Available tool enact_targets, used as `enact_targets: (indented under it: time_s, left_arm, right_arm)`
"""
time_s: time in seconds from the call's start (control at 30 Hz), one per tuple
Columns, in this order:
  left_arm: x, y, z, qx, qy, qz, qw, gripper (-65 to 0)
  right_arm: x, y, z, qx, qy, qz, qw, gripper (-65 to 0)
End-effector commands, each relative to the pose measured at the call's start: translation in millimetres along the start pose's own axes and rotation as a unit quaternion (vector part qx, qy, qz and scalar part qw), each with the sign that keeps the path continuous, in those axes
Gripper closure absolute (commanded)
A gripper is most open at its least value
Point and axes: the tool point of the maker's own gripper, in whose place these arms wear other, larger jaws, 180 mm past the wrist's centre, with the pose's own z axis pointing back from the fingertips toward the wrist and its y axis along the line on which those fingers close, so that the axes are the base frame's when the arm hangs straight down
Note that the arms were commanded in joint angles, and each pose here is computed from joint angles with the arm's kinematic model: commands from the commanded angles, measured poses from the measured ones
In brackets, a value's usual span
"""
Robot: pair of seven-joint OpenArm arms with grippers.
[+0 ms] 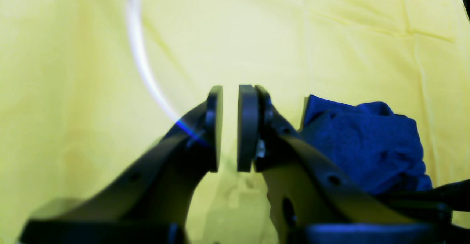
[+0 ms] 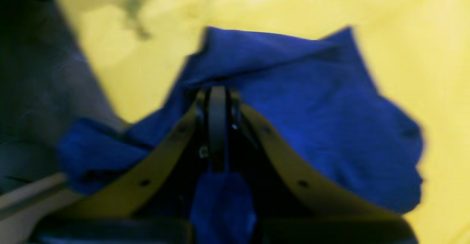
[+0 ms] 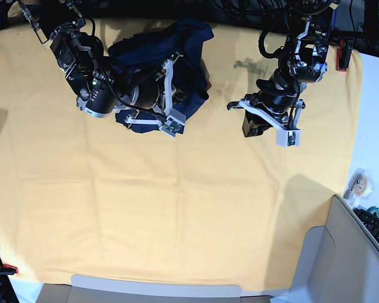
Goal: Fold the T-shirt properly
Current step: 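Press and tuck the folded fabric with the right gripper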
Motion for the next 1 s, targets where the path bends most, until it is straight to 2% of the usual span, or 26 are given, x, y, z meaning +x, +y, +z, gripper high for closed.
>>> enact_targets:
  time_s: [0.0, 0.3, 0.5, 0.67, 0.83, 0.97]
  left_arm:
    - [13, -3, 2, -0.005, -0.024, -0.008, 1.0, -7.8]
    - [13, -3, 2, -0.005, -0.024, -0.008, 1.0, -7.8]
    - [13, -3, 3, -0.004, -0.024, -0.009, 1.0, -7.8]
    - [12, -3, 3, -0.004, -0.023, -0.008, 1.0, -7.8]
    - [6, -2, 3, -0.003, -0.017, -0.006, 1.0, -7.7]
    - [6, -2, 4, -0.003, -0.016, -0.006, 1.0, -7.7]
  right_arm:
    - [5, -2, 0, -0.007, -0.003, 0.01, 0.9999, 0.0]
    - [5, -6, -34, -0.072, 0.035, 0.035, 0.9962, 0.0]
    - [14, -7, -53, -0.086, 0.046, 0.023, 0.995, 0.0]
    - [22, -14, -60, -0.118, 0.05, 0.021, 0.9915, 0.0]
    - [40, -20, -68, -0.146, 0.032, 0.024, 0.9884, 0.0]
    - [61, -32, -57, -0.172, 0.006, 0.019, 0.9849, 0.0]
